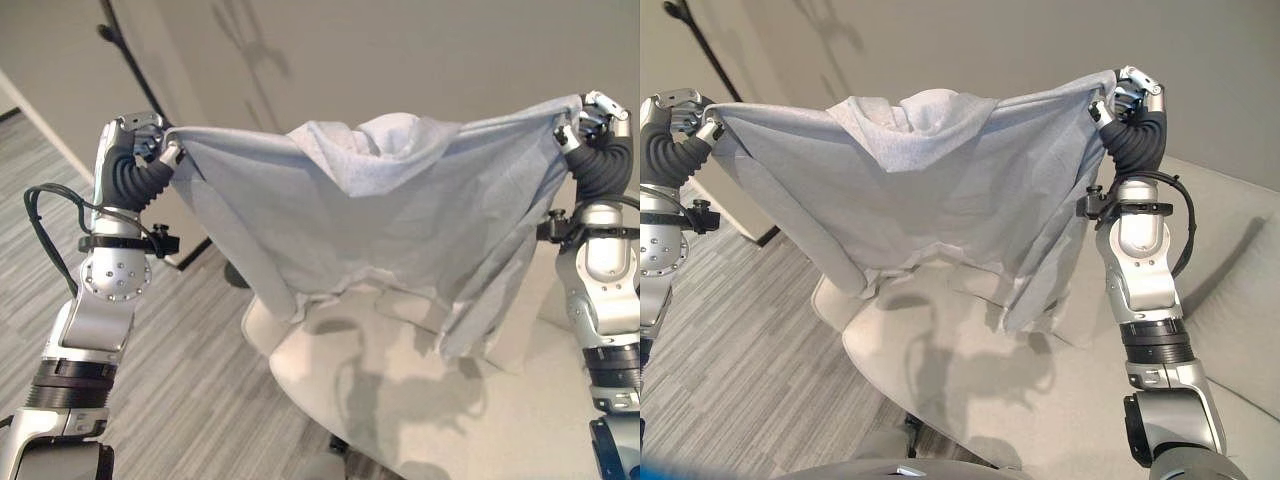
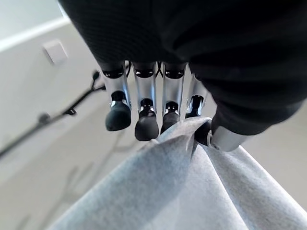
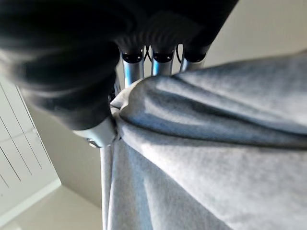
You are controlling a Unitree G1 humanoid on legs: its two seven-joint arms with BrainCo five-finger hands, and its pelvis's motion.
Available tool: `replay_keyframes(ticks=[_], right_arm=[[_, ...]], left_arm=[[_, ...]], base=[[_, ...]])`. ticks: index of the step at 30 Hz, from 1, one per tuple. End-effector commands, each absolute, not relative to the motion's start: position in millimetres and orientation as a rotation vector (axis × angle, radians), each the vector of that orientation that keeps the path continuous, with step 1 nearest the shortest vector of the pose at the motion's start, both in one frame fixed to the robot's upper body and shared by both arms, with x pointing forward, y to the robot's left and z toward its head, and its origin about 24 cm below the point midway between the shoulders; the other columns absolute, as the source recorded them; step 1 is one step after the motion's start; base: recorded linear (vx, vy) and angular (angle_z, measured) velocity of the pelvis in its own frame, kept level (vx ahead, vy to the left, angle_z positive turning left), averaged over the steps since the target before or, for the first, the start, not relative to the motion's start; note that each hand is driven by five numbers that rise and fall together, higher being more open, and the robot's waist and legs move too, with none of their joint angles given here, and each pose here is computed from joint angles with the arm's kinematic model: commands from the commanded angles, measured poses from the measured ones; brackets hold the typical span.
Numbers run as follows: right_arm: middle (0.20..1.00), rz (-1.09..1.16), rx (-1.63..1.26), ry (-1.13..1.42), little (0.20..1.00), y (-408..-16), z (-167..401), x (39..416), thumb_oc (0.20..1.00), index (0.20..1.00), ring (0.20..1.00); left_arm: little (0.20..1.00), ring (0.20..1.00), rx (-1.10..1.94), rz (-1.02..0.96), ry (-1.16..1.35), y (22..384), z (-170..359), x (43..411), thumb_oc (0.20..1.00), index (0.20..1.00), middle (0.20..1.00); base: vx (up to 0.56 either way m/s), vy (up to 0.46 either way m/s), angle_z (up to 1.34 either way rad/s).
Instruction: Hang the clothes on the sofa on the clothes rack.
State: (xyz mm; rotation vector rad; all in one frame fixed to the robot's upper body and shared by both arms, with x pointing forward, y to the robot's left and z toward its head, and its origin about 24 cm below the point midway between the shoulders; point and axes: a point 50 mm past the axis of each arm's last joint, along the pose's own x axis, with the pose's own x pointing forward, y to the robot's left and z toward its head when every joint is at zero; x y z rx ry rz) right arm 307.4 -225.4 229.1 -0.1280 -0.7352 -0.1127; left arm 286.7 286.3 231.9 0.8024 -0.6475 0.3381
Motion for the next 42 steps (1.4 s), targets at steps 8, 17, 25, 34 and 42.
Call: replay_keyframes(ticks=[8,17,25,34,42], right_arm=[[0.2,-0.145,-0.218,-0.83,0.2,-216.5,241.8,303.6,0.2,0.2,0.2],[0.2,-0.076,-0.236,-0.834,0.2,-190.0,243.0,308.7,0.2,0.2,0.2],[0.2,-0.09,-0.245,-0.85,0.2,-195.0,249.3,312.1,0.2,0.2,0.2],[0.2,-0.09,-0.278,-0.839,0.2,-200.9,252.8,314.3,0.2,0.2,0.2],[0.2,-0.187,-0.282,-0.838,0.2,-215.0,250.1,311.1,0.2,0.2,0.2]], left_arm=[[0.2,0.2,0.839,0.474,-0.787,306.2,267.7,270.2,0.2,0.2,0.2],[0.2,0.2,0.933,0.453,-0.808,305.0,283.4,267.7,0.2,0.2,0.2],[0.2,0.2,0.893,0.436,-0.816,299.9,283.3,276.1,0.2,0.2,0.2],[0.2,0.2,0.872,0.389,-0.848,285.7,282.8,279.6,0.2,0.2,0.2],[0.2,0.2,0.825,0.413,-0.874,287.4,291.3,280.9,0.2,0.2,0.2]], base=[[0.02,0.477,0.07],[-0.06,0.372,-0.38],[-0.08,0.065,0.23],[-0.07,0.109,0.25],[0.09,0.291,-0.02]])
